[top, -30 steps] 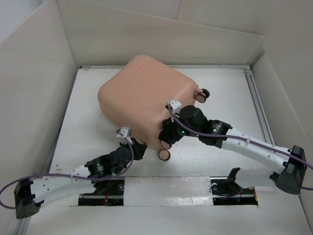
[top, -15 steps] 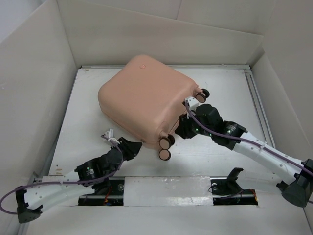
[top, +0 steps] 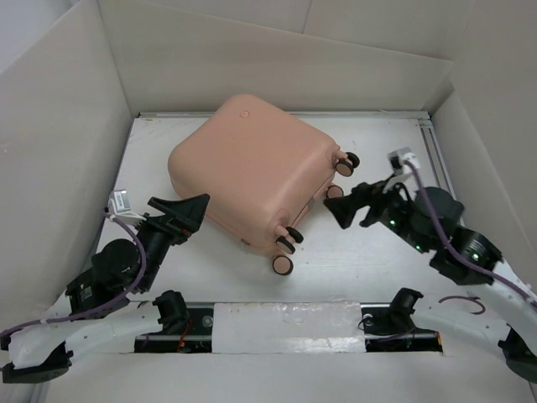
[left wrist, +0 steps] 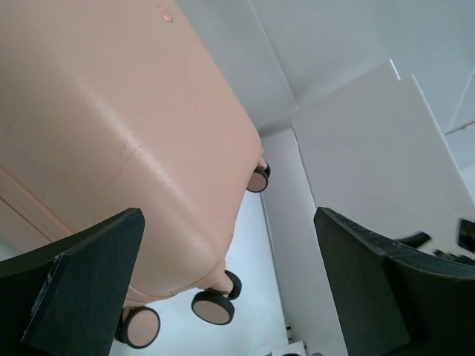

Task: Pack the luggage

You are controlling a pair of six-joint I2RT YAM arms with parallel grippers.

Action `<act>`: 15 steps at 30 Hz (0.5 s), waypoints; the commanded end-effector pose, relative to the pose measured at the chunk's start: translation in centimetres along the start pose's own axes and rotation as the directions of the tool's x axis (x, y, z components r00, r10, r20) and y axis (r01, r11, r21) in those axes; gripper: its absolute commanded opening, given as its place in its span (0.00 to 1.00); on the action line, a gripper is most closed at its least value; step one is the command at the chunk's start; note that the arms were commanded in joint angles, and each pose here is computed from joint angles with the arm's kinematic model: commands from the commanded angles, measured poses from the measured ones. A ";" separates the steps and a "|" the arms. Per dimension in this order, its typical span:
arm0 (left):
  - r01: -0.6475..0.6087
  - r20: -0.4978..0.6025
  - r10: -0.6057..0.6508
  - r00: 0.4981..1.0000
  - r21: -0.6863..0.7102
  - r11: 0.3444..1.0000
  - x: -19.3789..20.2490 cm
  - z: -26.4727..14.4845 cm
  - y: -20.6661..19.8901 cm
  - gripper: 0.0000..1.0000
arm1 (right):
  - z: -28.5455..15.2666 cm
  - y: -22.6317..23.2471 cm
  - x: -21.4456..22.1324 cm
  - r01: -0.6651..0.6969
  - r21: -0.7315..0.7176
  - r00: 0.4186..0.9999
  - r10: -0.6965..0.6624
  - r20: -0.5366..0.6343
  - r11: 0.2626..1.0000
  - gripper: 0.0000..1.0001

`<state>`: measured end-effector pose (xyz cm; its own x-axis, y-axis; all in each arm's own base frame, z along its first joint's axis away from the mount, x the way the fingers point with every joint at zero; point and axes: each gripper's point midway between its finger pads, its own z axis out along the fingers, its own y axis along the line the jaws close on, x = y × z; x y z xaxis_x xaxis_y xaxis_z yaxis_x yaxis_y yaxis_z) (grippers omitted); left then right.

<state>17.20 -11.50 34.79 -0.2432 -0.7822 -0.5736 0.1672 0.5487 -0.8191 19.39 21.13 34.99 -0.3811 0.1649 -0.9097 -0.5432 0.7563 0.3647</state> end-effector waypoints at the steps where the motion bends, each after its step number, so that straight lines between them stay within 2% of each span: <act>1: -0.106 0.000 0.106 0.994 -0.073 0.992 -0.6 -0.4 1.9 1.00 | -4.3 -3.2 -5.0 -0.122 0.164 0.971 0.083 0.224 0.979 1.00; 5: -0.025 0.035 0.026 0.999 -0.031 0.999 -3.0 -2.3 1.9 1.00 | -8.8 -6.8 -6.8 -0.250 0.278 0.915 0.133 0.381 0.927 1.00; 9: 0.078 0.097 -0.086 0.992 0.078 0.994 -6.1 -4.9 2.2 1.00 | -13.2 -10.2 -8.0 -0.396 0.348 0.823 0.160 0.546 0.849 1.00; 14: 0.077 0.168 -0.094 0.981 0.106 0.991 -7.7 -6.2 4.0 1.00 | -16.2 -13.3 -7.1 -0.491 0.383 0.741 0.144 0.656 0.782 1.00; 15: 0.059 0.174 -0.073 0.982 0.087 0.994 -7.7 -6.2 4.5 1.00 | -16.2 -14.1 -6.3 -0.498 0.416 0.742 0.125 0.659 0.761 1.00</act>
<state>13.77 -2.25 36.98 -0.1264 -0.8808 -0.4563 0.2506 0.4167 -0.8738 16.83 1.71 40.54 0.0615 0.6368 -0.7685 -0.0570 0.7710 0.6343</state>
